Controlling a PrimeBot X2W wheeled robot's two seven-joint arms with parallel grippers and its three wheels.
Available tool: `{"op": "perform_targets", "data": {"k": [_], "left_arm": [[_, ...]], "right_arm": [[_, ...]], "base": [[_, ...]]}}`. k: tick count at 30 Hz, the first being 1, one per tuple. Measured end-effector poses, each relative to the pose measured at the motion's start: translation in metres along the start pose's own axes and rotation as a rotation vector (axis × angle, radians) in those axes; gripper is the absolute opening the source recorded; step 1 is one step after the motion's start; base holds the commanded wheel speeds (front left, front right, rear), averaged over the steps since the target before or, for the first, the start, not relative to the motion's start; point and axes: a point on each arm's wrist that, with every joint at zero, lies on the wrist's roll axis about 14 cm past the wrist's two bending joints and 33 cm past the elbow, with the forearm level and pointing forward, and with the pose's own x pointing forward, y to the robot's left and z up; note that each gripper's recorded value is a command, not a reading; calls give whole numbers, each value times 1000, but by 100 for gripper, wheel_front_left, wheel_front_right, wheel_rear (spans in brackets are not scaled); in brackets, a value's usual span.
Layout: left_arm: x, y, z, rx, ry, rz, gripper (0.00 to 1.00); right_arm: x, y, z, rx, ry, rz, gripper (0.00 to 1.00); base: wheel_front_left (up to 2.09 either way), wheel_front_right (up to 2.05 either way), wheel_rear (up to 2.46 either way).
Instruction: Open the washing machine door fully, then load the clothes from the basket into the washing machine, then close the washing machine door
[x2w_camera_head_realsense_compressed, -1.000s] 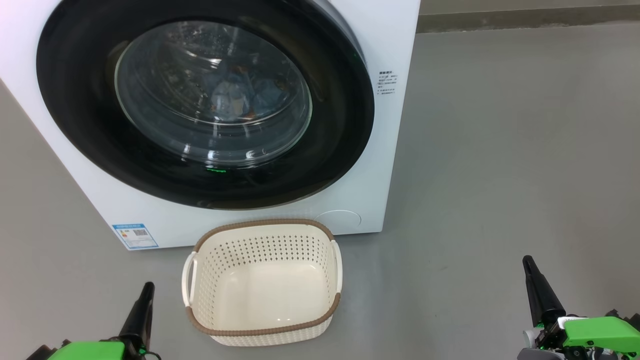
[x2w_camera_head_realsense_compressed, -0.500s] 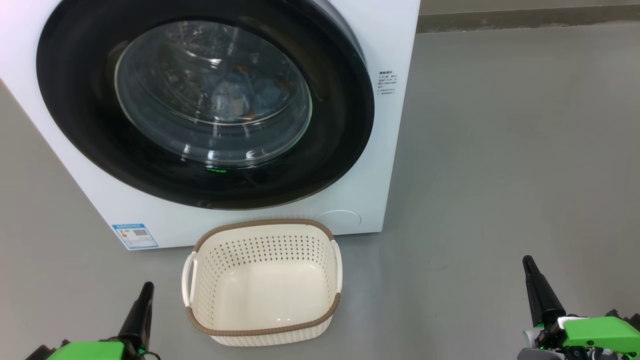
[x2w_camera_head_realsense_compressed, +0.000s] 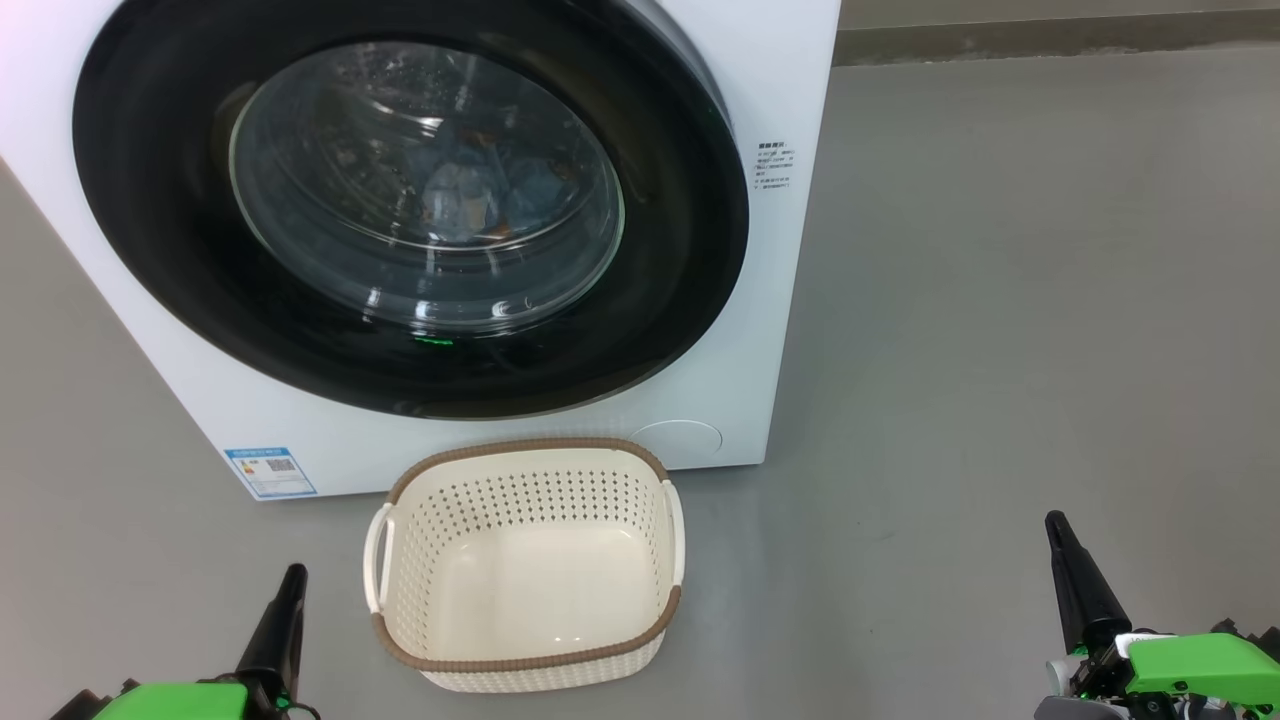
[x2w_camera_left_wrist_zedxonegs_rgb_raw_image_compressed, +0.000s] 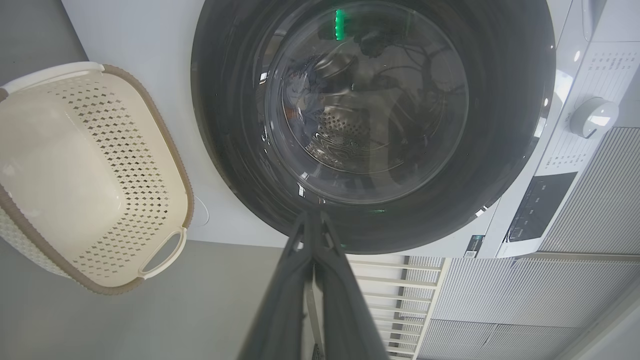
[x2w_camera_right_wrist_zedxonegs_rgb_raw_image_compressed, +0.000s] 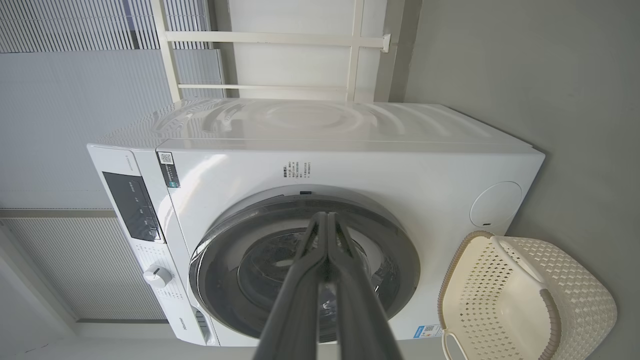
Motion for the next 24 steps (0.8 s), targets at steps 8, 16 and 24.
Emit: {"op": "perform_targets", "data": {"k": [8,16,24], "left_arm": [[0,0,0,0,0,0,0],[0,0,0,0,0,0,0],[0,0,0,0,0,0,0]], "right_arm": [[0,0,0,0,0,0,0],[0,0,0,0,0,0,0],[0,0,0,0,0,0,0]], "base": [[0,0,0],[0,0,0],[0,0,0]]}}
